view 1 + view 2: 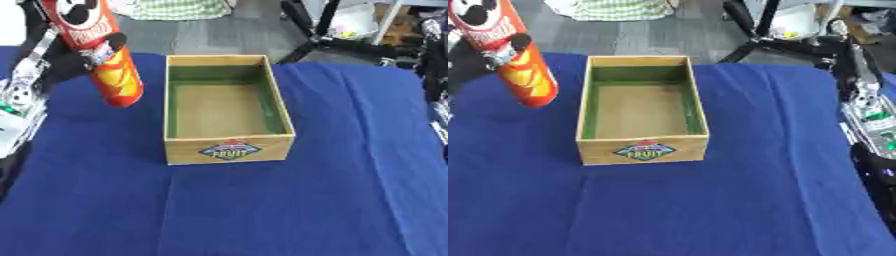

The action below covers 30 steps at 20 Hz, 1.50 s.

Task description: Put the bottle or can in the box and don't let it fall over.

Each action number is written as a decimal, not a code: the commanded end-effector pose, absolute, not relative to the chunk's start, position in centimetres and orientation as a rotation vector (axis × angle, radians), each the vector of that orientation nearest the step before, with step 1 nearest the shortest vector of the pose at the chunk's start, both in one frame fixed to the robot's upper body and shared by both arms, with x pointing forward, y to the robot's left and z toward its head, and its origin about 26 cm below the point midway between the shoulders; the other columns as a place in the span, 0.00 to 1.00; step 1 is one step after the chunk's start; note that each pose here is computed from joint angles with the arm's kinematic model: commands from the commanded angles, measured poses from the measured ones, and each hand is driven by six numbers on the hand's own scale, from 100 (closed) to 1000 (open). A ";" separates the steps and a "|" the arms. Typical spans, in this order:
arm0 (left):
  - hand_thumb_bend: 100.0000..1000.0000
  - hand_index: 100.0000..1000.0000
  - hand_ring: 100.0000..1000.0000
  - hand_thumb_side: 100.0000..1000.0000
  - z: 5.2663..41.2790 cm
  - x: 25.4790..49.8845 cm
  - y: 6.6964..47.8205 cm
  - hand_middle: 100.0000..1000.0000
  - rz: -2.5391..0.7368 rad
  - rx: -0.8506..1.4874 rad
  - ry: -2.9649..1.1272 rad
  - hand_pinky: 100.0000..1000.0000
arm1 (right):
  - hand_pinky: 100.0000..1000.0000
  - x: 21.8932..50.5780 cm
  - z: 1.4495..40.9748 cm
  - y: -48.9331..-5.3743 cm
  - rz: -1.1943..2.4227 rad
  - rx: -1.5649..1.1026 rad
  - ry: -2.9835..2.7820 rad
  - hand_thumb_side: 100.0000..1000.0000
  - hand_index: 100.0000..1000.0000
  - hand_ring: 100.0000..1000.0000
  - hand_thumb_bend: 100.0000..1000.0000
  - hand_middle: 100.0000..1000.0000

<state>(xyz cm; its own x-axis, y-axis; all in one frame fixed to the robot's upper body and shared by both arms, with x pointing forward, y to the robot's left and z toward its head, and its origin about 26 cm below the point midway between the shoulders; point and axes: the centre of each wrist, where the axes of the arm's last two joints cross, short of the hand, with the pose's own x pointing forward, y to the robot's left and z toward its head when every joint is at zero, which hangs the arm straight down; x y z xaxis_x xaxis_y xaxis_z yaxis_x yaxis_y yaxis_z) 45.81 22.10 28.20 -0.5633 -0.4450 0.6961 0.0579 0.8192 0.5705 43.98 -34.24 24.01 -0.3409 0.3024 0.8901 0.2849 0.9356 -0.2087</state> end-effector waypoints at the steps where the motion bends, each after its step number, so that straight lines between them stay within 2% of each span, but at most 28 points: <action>1: 0.29 0.43 0.81 0.45 30.1 45.6 20.7 0.63 -0.715 0.276 -2.123 0.81 | 0.77 43.7 25.7 -34.2 0.042 -0.443 -1.989 1.00 0.92 0.78 0.00 0.81; 9: 0.28 0.43 0.81 0.46 31.2 45.4 17.6 0.62 -0.750 0.215 -2.168 0.81 | 0.77 43.8 25.7 -33.3 0.081 -0.424 -1.996 0.96 0.91 0.78 0.00 0.80; 15: 0.28 0.43 0.81 0.46 31.3 45.7 16.7 0.62 -0.744 0.206 -2.174 0.81 | 0.77 43.9 26.0 -32.4 0.116 -0.405 -2.009 0.98 0.91 0.78 0.00 0.80; 16: 0.30 0.43 0.81 0.43 31.2 45.7 16.6 0.62 -0.742 0.207 -2.174 0.81 | 0.77 43.9 26.1 -32.2 0.119 -0.402 -2.012 0.98 0.91 0.78 0.00 0.80; 17: 0.28 0.43 0.81 0.46 31.1 45.8 16.5 0.62 -0.737 0.205 -2.174 0.81 | 0.77 43.9 26.1 -32.1 0.122 -0.398 -2.015 0.98 0.91 0.78 0.00 0.80; 22: 0.31 0.46 0.81 0.47 30.7 46.1 16.2 0.63 -0.735 0.216 -2.172 0.81 | 0.77 44.0 26.6 -31.5 0.132 -0.382 -2.027 0.99 0.91 0.78 0.00 0.80; 24: 0.34 0.50 0.82 0.48 30.7 46.2 16.1 0.64 -0.740 0.222 -2.175 0.82 | 0.77 44.0 26.6 -31.3 0.133 -0.377 -2.030 1.00 0.91 0.78 0.00 0.80; 26: 0.45 0.71 0.83 0.51 30.6 46.2 16.1 0.69 -0.752 0.235 -2.178 0.83 | 0.77 44.0 26.7 -31.2 0.136 -0.373 -2.030 1.00 0.91 0.78 0.00 0.80; 27: 0.51 0.85 0.84 0.52 30.6 46.2 16.1 0.72 -0.761 0.247 -2.179 0.83 | 0.77 44.0 26.7 -31.1 0.137 -0.372 -2.030 1.00 0.91 0.78 0.00 0.80; 28: 0.52 0.86 0.84 0.52 30.6 46.3 16.1 0.72 -0.773 0.263 -2.179 0.83 | 0.77 44.0 26.7 -31.1 0.138 -0.371 -2.030 1.00 0.91 0.78 0.00 0.80; 29: 0.58 0.96 0.86 0.55 30.5 46.3 16.2 0.75 -0.787 0.280 -2.177 0.85 | 0.77 44.0 26.7 -31.1 0.139 -0.370 -2.030 1.00 0.91 0.78 0.00 0.80; 30: 0.60 0.97 0.86 0.55 30.4 46.3 16.2 0.75 -0.803 0.297 -2.173 0.85 | 0.77 44.0 26.7 -31.1 0.139 -0.370 -2.030 1.00 0.91 0.78 0.00 0.80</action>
<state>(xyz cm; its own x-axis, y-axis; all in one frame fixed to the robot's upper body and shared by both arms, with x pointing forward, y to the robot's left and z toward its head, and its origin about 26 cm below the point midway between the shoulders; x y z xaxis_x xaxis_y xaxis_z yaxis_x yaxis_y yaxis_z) 46.56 16.34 28.84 -0.6329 -0.4393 0.6375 0.0774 0.7834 0.6166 44.36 -31.01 24.96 -0.3894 0.3061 0.8687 0.1925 0.9494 -0.2482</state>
